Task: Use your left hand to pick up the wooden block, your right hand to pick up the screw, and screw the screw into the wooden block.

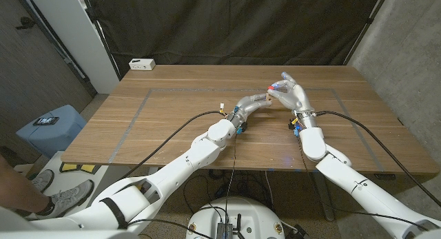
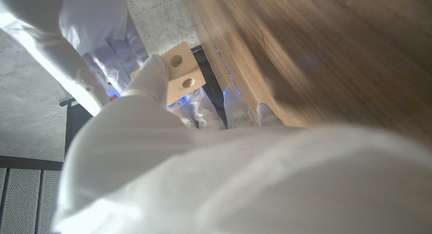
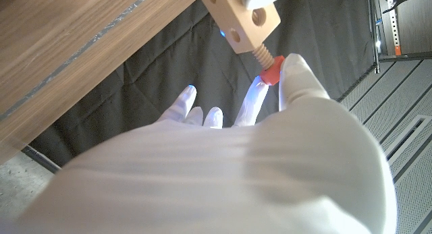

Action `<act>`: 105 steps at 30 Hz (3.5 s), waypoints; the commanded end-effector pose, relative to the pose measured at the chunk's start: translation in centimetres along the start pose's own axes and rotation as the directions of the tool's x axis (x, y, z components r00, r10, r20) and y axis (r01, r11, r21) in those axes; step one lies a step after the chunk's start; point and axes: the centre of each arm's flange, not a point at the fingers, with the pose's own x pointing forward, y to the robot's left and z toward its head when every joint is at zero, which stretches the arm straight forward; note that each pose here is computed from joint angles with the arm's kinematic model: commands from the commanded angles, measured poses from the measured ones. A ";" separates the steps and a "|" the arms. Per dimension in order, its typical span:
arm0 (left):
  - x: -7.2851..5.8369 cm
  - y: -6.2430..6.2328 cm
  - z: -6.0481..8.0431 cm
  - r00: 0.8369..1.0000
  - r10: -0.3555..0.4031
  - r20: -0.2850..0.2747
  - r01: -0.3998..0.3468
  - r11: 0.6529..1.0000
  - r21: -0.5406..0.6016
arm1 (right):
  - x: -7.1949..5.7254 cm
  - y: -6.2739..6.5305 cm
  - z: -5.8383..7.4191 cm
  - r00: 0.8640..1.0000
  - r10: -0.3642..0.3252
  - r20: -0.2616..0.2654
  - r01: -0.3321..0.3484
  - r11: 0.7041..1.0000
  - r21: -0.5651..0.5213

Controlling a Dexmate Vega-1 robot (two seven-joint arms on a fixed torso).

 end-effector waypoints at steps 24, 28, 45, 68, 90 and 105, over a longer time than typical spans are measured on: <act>-0.4 -0.4 0.0 1.000 -0.009 0.002 0.009 1.000 0.004 | -0.3 -0.4 0.4 1.000 0.009 -0.009 -0.008 0.999 0.047; -0.5 -0.4 0.0 1.000 -0.009 0.002 0.009 1.000 0.006 | -0.4 -0.3 0.4 1.000 0.013 -0.008 -0.013 0.999 0.047; -0.7 -0.6 -0.1 1.000 -0.016 0.001 0.016 1.000 0.009 | -0.6 -0.6 0.6 1.000 -0.003 -0.012 0.003 0.998 0.063; -0.7 -0.8 0.0 1.000 -0.024 0.004 0.024 0.999 0.029 | -0.6 -0.9 0.8 1.000 -0.015 -0.016 0.016 0.997 0.079; -0.3 -0.7 0.1 0.999 -0.037 0.004 0.037 0.998 0.043 | -0.4 -0.8 0.5 0.999 -0.018 -0.031 0.020 0.996 0.090; 0.0 -0.6 0.4 0.999 -0.041 0.011 0.040 0.995 0.088 | 0.0 -0.8 0.4 0.999 -0.015 -0.040 0.019 0.995 0.101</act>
